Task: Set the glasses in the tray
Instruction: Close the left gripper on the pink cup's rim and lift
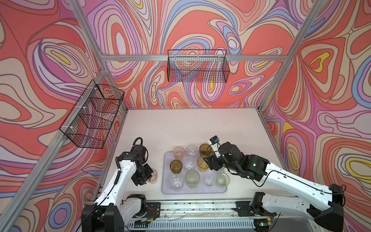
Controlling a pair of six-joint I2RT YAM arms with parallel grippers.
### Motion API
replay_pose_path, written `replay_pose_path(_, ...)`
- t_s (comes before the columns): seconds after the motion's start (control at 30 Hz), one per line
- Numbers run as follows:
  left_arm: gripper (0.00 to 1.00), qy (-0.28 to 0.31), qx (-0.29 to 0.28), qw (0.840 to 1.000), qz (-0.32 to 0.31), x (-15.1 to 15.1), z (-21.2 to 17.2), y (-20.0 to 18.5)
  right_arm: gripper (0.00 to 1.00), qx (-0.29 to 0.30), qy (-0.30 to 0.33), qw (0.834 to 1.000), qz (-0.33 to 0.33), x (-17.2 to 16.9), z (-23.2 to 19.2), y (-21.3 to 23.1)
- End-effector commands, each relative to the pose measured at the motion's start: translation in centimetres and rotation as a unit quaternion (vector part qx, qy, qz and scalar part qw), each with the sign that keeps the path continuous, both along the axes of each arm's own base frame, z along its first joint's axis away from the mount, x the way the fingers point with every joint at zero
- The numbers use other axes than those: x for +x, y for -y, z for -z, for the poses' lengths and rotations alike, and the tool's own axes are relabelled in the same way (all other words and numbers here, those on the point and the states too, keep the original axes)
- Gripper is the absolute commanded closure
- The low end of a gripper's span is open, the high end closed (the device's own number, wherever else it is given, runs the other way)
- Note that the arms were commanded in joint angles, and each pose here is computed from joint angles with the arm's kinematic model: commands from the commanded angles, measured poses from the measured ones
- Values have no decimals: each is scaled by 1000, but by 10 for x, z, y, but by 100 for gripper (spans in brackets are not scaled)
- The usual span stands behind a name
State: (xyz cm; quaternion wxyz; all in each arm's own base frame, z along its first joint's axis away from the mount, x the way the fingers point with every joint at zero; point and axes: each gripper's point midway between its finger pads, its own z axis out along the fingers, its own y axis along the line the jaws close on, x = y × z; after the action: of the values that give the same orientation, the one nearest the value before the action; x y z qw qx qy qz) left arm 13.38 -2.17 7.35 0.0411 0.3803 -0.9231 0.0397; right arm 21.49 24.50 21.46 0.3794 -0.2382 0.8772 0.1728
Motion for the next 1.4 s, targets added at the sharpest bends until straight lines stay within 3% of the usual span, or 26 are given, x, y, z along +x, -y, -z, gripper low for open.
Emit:
replay_pose_path(0.0, 77, -5, 2, 1000, -12, -1, 1, -1, 22, 8, 8, 1000, 3, 1, -2, 2)
replay_pose_path(0.73, 100, 6, 11, 1000, 11, 8, -11, -4, 22, 11, 8, 1000, -2, 0, -10, 1)
replay_pose_path(1.37, 100, 23, 31, 992, 121, 39, -49, -12, 22, 19, -6, 1000, 12, -5, -34, 8)
